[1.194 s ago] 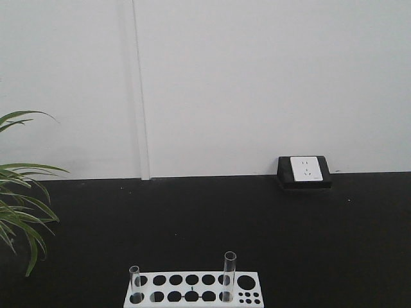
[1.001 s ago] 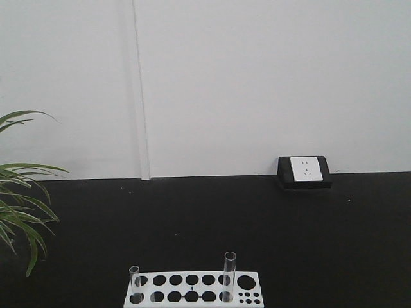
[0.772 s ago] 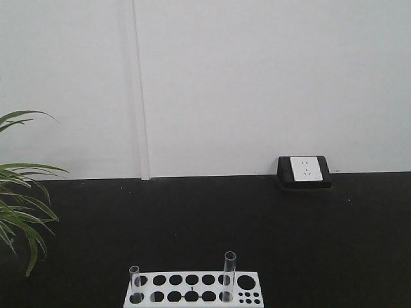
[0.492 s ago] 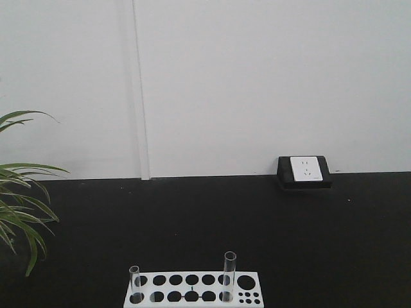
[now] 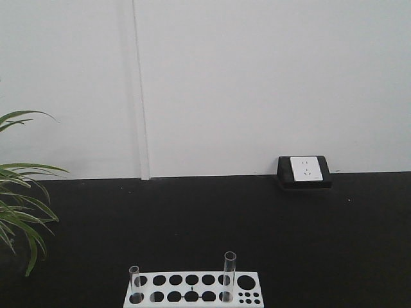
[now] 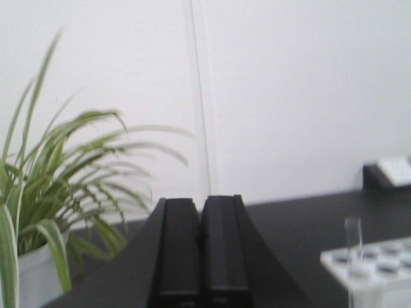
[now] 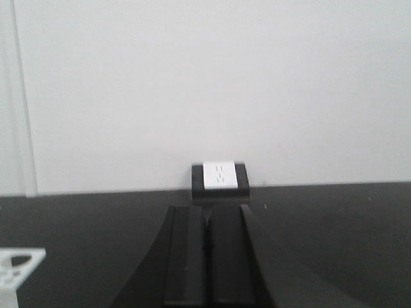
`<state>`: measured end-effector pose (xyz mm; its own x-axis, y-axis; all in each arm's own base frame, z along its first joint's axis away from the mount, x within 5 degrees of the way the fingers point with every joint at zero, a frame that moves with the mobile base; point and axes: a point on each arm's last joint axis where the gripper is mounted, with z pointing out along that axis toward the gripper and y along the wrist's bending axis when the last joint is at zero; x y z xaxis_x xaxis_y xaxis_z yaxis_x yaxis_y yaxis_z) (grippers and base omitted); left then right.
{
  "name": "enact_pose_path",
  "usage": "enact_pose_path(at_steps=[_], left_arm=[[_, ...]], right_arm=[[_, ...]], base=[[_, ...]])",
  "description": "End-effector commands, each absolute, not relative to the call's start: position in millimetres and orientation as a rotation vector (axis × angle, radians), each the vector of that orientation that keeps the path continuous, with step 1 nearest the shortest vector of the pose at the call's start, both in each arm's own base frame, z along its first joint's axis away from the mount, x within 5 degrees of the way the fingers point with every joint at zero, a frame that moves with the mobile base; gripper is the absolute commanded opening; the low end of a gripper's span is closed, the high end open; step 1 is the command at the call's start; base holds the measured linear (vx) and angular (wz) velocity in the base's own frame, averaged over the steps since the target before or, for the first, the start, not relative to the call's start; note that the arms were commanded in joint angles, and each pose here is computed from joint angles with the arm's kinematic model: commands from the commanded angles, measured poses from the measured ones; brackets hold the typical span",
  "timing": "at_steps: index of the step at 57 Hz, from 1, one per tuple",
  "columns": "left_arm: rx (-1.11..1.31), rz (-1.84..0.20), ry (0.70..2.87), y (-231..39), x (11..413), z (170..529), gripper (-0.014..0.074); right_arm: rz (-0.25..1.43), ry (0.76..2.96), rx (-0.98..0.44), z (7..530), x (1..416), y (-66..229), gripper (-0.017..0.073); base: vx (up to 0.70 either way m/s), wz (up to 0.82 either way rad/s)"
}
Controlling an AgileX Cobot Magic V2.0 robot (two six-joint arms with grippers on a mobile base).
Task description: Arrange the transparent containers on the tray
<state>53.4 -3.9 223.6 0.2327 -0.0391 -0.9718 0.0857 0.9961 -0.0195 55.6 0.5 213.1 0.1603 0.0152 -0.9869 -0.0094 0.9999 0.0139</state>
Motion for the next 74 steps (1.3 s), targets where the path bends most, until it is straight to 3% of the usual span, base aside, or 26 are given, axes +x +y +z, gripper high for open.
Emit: enact_pose_path(at_steps=[1, 16, 22, 31, 45, 62, 74], left_arm=[[0.017, -0.118, 1.125, -2, 40, 267, -0.0006], [0.103, -0.010, 1.039, -2, 19, 366, -0.0006], [0.103, -0.013, 1.054, -4, 39, 410, -0.0006], [0.110, -0.013, 1.139, -9, 90, 444, -0.0006], [0.128, -0.013, 1.327, -16, 160, 431, -0.0006], [0.118, -0.032, 1.412, -18, 183, 417, 0.0010], [0.118, -0.033, 1.406, -19, 183, 418, 0.0137]], right_arm=[[0.026, 1.232, 0.010, 248, 47, 1, -0.0011], [-0.032, 1.036, -0.031, 360, 22, 1, -0.0011], [-0.053, 1.051, -0.047, 401, 40, 1, -0.0011], [-0.049, 1.105, -0.050, 433, 81, 1, -0.0011], [-0.026, 1.264, -0.041, 424, 141, 2, -0.0011], [-0.001, 1.367, -0.012, 412, 158, 1, 0.0003], [-0.002, 1.382, -0.012, 411, 158, 1, 0.0139]], base=[[0.00, 0.00], [0.00, 0.00], [0.00, 0.00], [0.00, 0.00], [0.00, 0.00], [0.00, 0.00], [0.00, 0.00]])
